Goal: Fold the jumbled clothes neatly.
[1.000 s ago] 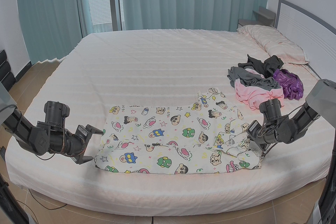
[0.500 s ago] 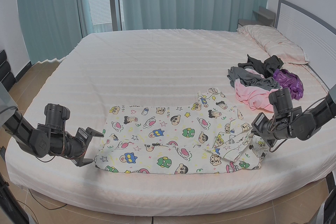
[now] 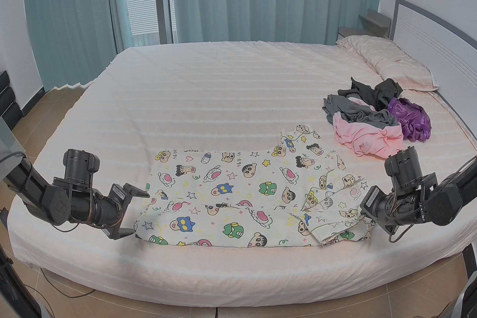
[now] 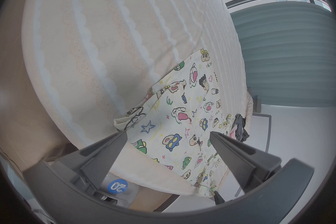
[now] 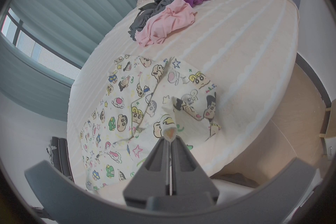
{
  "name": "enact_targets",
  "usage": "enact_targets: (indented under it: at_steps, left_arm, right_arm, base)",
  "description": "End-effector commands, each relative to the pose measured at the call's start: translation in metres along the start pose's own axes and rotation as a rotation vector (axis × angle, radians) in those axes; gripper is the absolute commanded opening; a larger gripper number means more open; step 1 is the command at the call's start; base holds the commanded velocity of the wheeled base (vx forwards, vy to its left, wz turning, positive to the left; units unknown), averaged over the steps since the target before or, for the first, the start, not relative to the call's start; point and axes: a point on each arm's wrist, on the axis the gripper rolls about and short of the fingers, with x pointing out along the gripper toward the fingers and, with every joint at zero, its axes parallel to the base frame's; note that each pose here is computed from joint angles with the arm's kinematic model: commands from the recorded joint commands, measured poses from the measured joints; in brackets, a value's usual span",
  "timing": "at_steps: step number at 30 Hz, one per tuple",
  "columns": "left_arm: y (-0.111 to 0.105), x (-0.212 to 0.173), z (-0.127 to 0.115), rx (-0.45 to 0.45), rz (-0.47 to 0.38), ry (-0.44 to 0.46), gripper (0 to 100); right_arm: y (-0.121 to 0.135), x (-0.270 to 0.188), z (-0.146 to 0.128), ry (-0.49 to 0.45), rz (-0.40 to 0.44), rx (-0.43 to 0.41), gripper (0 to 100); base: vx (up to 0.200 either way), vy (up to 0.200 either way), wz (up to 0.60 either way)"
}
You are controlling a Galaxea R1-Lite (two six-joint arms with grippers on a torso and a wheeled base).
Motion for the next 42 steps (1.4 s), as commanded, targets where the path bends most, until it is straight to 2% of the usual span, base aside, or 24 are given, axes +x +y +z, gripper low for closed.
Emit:
enact_targets:
  at_steps: [1,6,7,10,12,19,29,34,35,36,39,42]
  left_arm:
    - [0.0,0.0,0.0,-0.001,0.001,0.001,100]
    - [0.0,0.0,0.0,-0.001,0.001,0.001,100]
    - [0.001,0.0,0.0,-0.001,0.002,0.001,100]
    - [0.0,0.0,0.0,-0.001,0.001,0.001,100]
    - [0.001,0.0,-0.001,-0.001,0.002,0.001,100]
    - [0.0,-0.001,-0.001,0.002,-0.002,0.002,100]
    - [-0.003,-0.008,-0.003,0.009,-0.021,-0.005,100]
    - [-0.003,-0.01,-0.004,0.013,-0.024,-0.004,100]
    - [-0.002,-0.01,-0.005,0.017,-0.021,-0.002,100]
    - [-0.002,-0.01,-0.005,0.019,-0.021,-0.002,100]
    - [0.003,-0.01,-0.007,0.101,-0.004,0.006,100]
    - [0.009,-0.01,-0.011,0.201,0.014,0.02,100]
  right_arm:
    - [-0.003,-0.005,-0.011,0.003,-0.005,-0.024,0]
    - [-0.011,-0.005,-0.021,0.001,0.003,-0.039,0]
    - [-0.013,-0.007,-0.024,0.008,0.005,-0.044,100]
    - [-0.02,-0.015,-0.034,0.03,0.003,-0.076,100]
    - [-0.021,-0.025,-0.038,0.038,0.034,-0.089,100]
    - [-0.009,-0.025,-0.03,0.011,0.072,-0.081,100]
    - [0.021,0.027,-0.024,0.095,0.085,-0.075,100]
    - [0.019,0.046,-0.022,0.105,0.049,-0.064,100]
    - [0.012,0.065,-0.019,0.116,0.006,-0.044,100]
    - [0.011,0.066,-0.019,0.117,0.003,-0.043,100]
    - [0.004,0.083,-0.009,0.106,-0.019,-0.006,100]
    - [0.003,0.08,-0.004,0.097,0.015,0.009,100]
  base:
    - [0.0,0.0,0.0]
    - [0.0,0.0,0.0]
    - [0.0,0.0,0.0]
    - [0.0,0.0,0.0]
    - [0.0,0.0,0.0]
    - [0.0,0.0,0.0]
    - [0.0,0.0,0.0]
    - [0.0,0.0,0.0]
    - [0.0,0.0,0.0]
    - [0.0,0.0,0.0]
    - [0.0,0.0,0.0]
    - [0.0,0.0,0.0]
